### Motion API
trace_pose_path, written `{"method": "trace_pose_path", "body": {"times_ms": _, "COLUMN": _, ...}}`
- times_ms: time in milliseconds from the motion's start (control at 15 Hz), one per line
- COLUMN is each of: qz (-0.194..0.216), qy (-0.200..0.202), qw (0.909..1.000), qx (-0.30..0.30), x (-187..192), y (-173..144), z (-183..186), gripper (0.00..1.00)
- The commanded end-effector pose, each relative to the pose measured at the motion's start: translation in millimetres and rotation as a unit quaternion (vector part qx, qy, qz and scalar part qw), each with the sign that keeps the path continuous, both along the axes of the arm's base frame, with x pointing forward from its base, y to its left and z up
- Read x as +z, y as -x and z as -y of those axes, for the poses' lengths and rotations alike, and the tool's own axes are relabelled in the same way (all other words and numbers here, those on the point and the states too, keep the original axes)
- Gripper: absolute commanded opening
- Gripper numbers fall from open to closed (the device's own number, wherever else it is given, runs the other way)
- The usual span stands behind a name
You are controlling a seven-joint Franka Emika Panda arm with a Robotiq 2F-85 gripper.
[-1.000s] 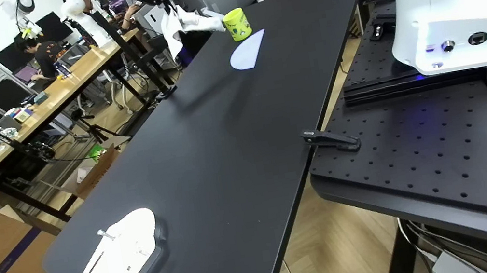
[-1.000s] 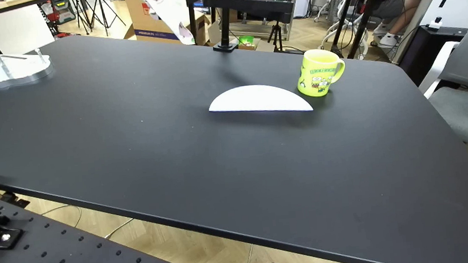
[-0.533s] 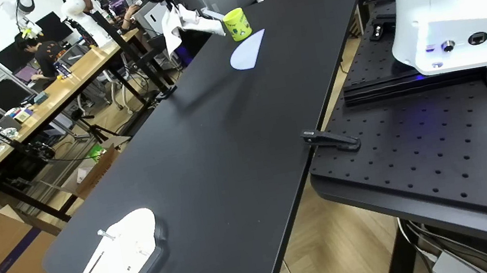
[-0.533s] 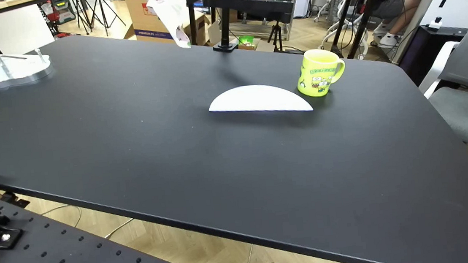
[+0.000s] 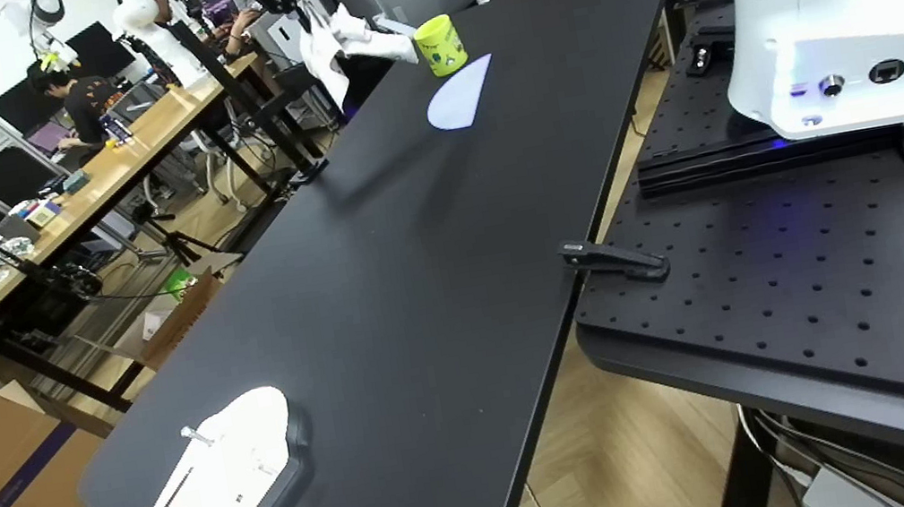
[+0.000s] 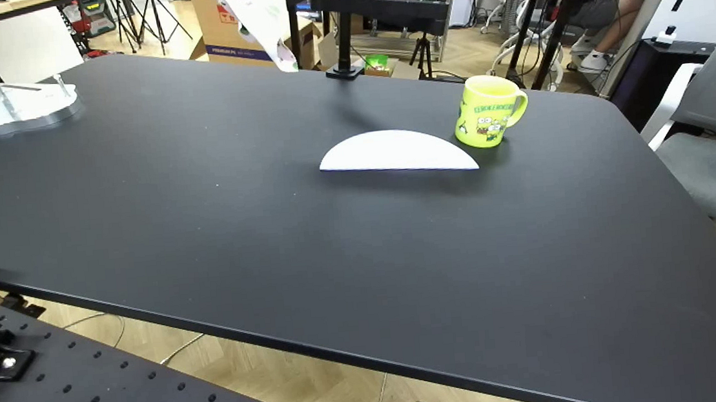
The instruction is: Put the towel on the rack on the table
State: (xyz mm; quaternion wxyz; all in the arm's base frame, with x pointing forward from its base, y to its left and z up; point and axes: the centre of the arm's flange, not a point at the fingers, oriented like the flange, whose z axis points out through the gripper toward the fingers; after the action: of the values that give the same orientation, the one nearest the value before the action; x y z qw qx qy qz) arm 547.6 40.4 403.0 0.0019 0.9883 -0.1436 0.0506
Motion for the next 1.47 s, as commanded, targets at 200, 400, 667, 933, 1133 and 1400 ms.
{"method": "trace_pose_path", "body": {"times_ms": 200, "qz": 0.016, "qy": -0.002, "qw": 0.9999, "qx": 0.000, "x": 23, "y": 10, "z": -3, "gripper": 0.99}}
{"method": "trace_pose_path", "body": {"times_ms": 400, "qz": 0.026, "qy": -0.001, "qw": 0.9996, "qx": 0.006, "x": 33, "y": 12, "z": -9, "gripper": 1.00}}
{"method": "trace_pose_path", "body": {"times_ms": 667, "qz": 0.032, "qy": -0.001, "qw": 0.9993, "qx": 0.018, "x": 42, "y": 15, "z": -19, "gripper": 1.00}}
{"method": "trace_pose_path", "body": {"times_ms": 933, "qz": 0.019, "qy": -0.001, "qw": 0.9986, "qx": 0.050, "x": 23, "y": 11, "z": -42, "gripper": 1.00}}
{"method": "trace_pose_path", "body": {"times_ms": 1133, "qz": 0.011, "qy": 0.015, "qw": 0.9977, "qx": 0.065, "x": -8, "y": 9, "z": -70, "gripper": 1.00}}
{"method": "trace_pose_path", "body": {"times_ms": 1400, "qz": 0.028, "qy": 0.058, "qw": 0.9963, "qx": 0.058, "x": -56, "y": 17, "z": -113, "gripper": 1.00}}
